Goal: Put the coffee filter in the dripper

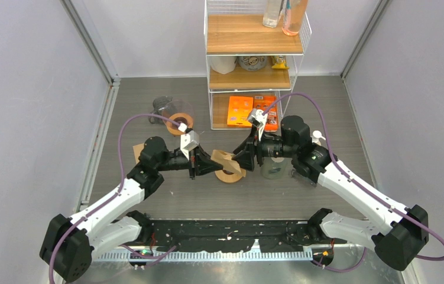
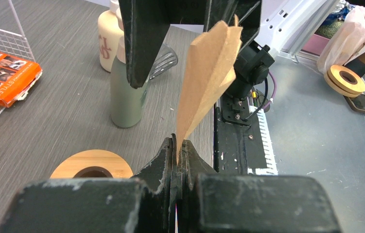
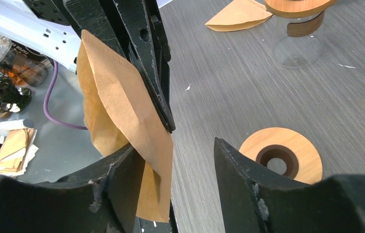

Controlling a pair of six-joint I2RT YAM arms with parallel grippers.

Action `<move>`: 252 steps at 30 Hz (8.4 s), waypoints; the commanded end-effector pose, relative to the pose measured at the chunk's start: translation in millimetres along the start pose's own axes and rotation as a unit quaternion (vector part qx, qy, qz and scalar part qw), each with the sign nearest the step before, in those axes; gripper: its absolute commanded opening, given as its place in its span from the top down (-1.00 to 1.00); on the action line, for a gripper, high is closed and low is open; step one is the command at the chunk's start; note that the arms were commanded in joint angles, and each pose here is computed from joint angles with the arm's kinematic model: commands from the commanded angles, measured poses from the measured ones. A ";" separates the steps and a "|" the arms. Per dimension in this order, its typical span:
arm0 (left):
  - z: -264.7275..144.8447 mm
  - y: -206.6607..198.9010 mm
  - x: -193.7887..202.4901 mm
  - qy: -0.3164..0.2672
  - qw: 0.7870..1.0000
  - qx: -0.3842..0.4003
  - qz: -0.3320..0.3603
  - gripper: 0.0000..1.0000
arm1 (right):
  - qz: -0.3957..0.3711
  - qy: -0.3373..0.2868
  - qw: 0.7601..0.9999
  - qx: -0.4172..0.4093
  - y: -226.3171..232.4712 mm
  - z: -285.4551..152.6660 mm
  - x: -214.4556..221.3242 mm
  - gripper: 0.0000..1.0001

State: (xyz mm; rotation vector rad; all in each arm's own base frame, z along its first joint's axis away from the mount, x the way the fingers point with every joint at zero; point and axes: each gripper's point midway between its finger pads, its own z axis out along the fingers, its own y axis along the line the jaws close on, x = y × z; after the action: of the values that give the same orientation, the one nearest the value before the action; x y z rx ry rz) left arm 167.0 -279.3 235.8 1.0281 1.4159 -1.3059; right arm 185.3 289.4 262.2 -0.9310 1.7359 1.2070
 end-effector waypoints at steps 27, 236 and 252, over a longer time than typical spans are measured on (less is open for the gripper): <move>-15.9 74.3 -69.5 -0.076 0.953 -0.273 -0.108 -0.99 | 0.040 -0.080 0.933 0.348 -97.7 -33.7 -50.1 0.90; -130.2 202.8 -109.9 0.068 0.769 -0.606 -0.191 -0.43 | 0.065 -0.161 0.859 0.481 -134.9 -112.5 -33.4 -0.91; -136.1 228.1 -57.2 0.165 0.724 -0.632 -0.220 0.63 | 0.065 -0.151 0.855 0.492 -141.7 -111.3 -28.8 -0.91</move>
State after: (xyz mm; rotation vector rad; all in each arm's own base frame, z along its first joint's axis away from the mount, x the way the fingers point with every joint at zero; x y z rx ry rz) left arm 384.7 -129.5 232.0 -0.0775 2.3557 -0.1778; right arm 295.6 151.9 255.7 -0.0186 1.8493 0.3750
